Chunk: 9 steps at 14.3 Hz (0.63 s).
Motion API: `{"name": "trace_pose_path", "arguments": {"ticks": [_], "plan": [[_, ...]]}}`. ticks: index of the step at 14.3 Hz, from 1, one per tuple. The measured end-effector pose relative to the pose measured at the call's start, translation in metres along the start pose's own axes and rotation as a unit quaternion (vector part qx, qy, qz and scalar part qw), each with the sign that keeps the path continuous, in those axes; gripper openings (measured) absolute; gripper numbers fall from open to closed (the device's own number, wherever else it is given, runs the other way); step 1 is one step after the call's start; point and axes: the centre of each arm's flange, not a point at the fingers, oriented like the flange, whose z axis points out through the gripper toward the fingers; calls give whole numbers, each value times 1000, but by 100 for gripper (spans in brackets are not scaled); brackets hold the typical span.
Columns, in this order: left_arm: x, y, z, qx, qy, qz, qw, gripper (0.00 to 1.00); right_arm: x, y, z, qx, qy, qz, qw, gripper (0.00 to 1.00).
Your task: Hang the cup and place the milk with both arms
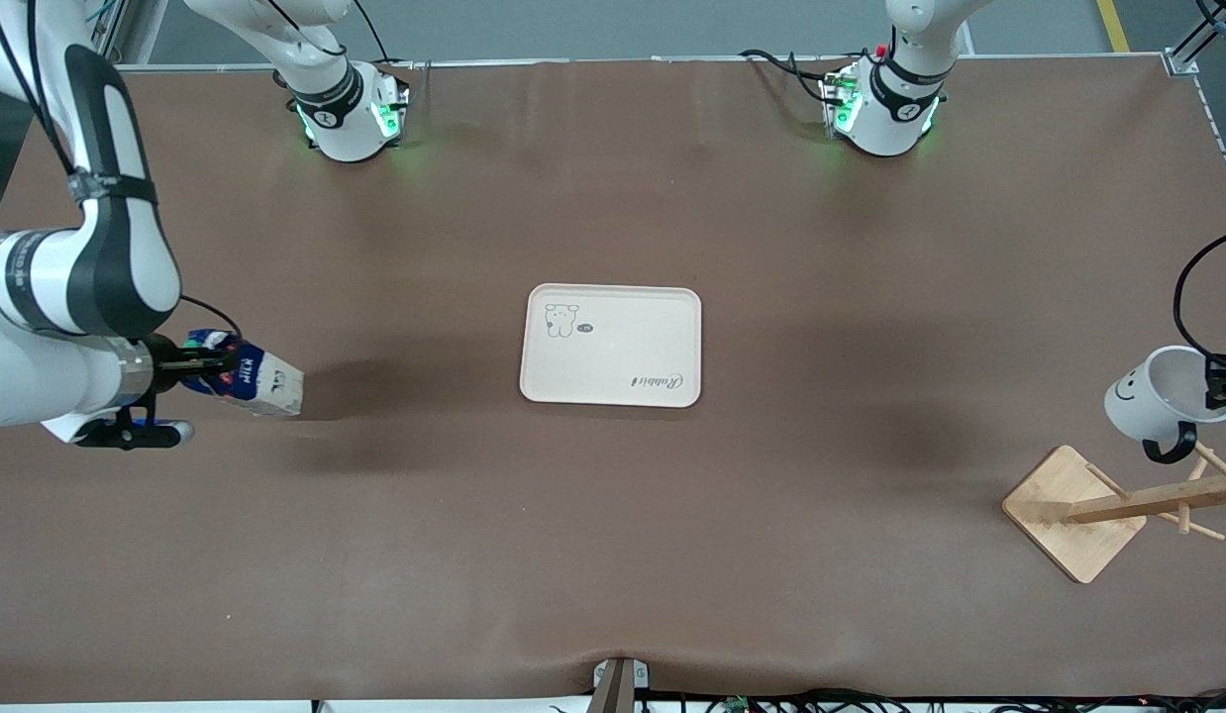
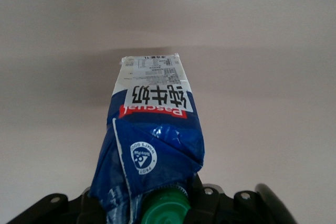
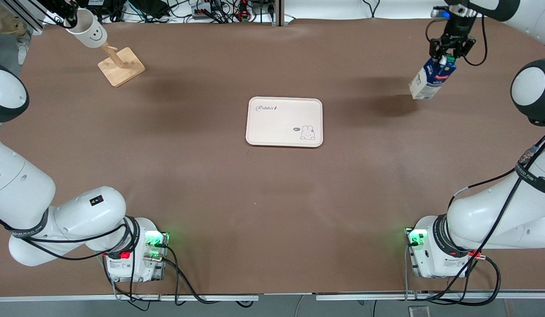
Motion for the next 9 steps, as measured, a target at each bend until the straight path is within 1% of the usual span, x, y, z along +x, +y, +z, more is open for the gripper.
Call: {"name": "trace_pose_path", "arguments": {"ticks": [2, 4, 9], "plan": [[-2, -4, -1, 1, 1, 6, 1000, 7, 2, 9, 27, -12, -8, -3, 1000, 50], [-2, -4, -1, 1, 1, 9, 1000, 7, 4, 9, 42, -24, -4, -8, 1000, 50], [-4, -10, -5, 4, 4, 25, 1000, 7, 3, 8, 53, -25, -5, -10, 1000, 50]]}}
